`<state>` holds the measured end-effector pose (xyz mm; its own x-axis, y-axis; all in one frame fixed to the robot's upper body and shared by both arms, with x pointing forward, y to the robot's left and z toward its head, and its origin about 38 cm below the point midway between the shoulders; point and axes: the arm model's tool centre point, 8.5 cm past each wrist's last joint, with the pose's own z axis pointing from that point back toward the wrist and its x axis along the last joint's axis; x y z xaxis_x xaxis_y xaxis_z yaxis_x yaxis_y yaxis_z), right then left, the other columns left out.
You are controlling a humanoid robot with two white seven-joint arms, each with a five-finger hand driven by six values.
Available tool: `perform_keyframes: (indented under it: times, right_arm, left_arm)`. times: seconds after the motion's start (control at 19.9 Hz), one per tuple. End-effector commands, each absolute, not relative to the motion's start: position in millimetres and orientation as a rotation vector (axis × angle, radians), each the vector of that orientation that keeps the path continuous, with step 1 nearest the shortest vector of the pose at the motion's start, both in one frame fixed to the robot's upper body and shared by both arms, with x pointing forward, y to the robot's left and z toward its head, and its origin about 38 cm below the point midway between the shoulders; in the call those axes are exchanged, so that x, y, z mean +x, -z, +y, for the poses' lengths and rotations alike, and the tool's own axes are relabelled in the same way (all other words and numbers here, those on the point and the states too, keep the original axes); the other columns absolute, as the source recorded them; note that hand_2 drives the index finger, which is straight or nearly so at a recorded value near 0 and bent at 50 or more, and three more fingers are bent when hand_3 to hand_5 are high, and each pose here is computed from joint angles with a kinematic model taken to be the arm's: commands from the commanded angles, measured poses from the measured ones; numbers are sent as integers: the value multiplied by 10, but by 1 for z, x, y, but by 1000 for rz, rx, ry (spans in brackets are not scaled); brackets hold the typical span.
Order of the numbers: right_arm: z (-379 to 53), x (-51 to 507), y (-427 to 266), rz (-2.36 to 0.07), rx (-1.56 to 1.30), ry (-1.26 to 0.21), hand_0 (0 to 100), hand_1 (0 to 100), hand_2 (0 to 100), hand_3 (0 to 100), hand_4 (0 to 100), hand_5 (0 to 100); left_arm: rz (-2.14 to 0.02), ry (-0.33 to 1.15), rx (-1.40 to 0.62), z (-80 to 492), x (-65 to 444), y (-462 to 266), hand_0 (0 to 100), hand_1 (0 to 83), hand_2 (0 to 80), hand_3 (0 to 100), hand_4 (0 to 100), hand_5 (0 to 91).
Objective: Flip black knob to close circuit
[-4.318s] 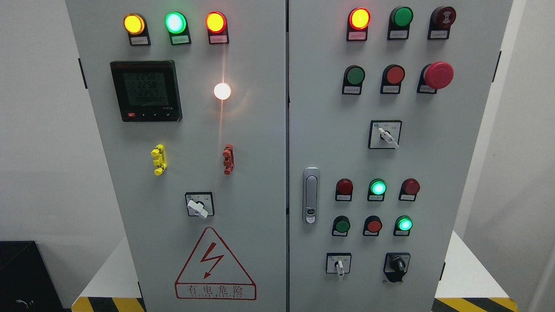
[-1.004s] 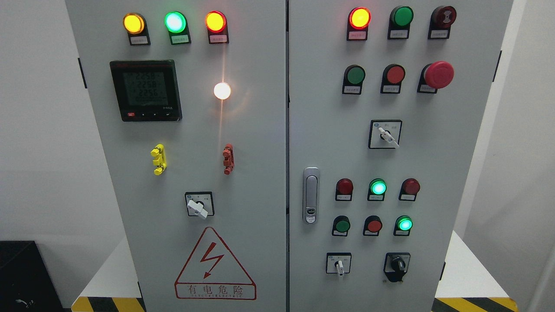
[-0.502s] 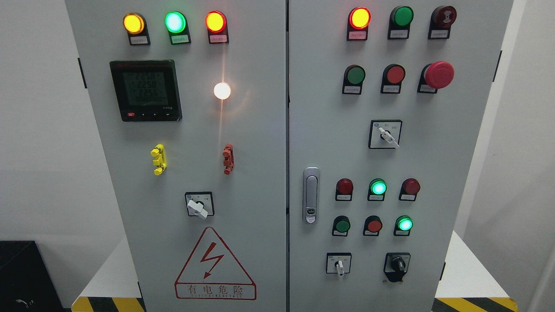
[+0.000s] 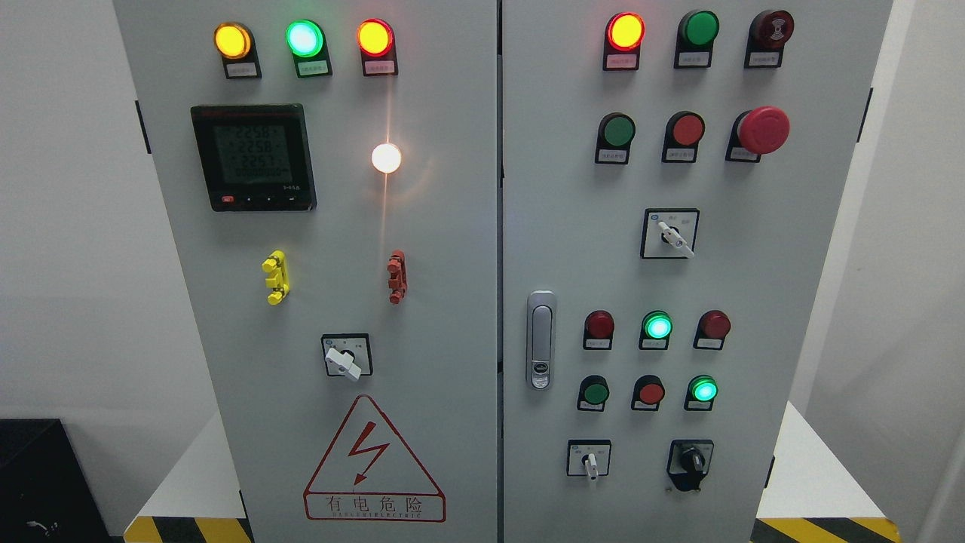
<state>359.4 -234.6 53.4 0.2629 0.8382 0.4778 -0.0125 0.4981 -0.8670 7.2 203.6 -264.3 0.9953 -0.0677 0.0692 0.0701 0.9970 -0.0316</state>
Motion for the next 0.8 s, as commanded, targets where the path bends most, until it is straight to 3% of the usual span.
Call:
perform_keyframes:
  times: [0.0,0.75]
  right_arm:
    - [-245,384,-110,-1266,-969,-606,0,52,880,1000,893,948]
    - [-252,406,-140,-1242,-1043,-602,0,52,879,1000,896,953]
  left_arm:
    - [-70,67,-36,203,1,265,120,556,0,0,0,0]
    - [-70,67,-36,203,1,265,120,556,0,0,0,0]
